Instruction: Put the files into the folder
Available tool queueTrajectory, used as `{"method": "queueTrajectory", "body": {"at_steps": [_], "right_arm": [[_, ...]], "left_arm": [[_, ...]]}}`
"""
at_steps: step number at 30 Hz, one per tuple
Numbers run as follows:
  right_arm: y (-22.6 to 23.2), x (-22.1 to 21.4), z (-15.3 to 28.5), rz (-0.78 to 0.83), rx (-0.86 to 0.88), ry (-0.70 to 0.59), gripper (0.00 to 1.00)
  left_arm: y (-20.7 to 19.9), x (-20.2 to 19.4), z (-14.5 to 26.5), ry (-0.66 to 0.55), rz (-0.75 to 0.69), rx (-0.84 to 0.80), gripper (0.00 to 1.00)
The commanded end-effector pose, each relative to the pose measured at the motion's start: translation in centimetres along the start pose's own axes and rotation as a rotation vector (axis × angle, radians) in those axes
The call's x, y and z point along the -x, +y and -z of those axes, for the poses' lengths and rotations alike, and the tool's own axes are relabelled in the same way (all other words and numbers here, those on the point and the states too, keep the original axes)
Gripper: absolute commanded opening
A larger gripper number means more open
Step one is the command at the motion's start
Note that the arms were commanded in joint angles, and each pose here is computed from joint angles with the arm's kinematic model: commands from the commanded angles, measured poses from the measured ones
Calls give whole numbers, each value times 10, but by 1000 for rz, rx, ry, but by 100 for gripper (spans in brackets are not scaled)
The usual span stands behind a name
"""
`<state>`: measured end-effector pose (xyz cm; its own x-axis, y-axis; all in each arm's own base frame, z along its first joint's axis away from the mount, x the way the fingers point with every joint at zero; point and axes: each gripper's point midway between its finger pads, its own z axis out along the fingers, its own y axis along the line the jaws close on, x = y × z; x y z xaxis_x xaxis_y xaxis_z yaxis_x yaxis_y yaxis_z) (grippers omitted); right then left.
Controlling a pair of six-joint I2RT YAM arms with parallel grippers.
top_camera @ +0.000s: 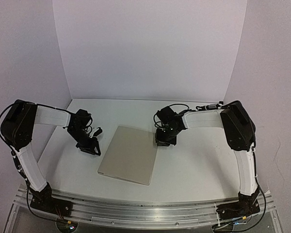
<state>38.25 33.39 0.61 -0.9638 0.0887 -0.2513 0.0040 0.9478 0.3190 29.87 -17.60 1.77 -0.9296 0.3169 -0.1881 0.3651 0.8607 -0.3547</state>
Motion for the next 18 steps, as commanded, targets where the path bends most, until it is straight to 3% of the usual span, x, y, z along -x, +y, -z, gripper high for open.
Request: {"method": "queueTrajectory", "body": {"at_steps": [1,18], "right_arm": [[-25,-9,-25,11,-97,41,6],[-23,7,-23,11,-71,32,6]], "left_arm": [[-15,7,-9,-5,-76,-49,34],[-47,-3,-18,46,-140,-122,37]]}}
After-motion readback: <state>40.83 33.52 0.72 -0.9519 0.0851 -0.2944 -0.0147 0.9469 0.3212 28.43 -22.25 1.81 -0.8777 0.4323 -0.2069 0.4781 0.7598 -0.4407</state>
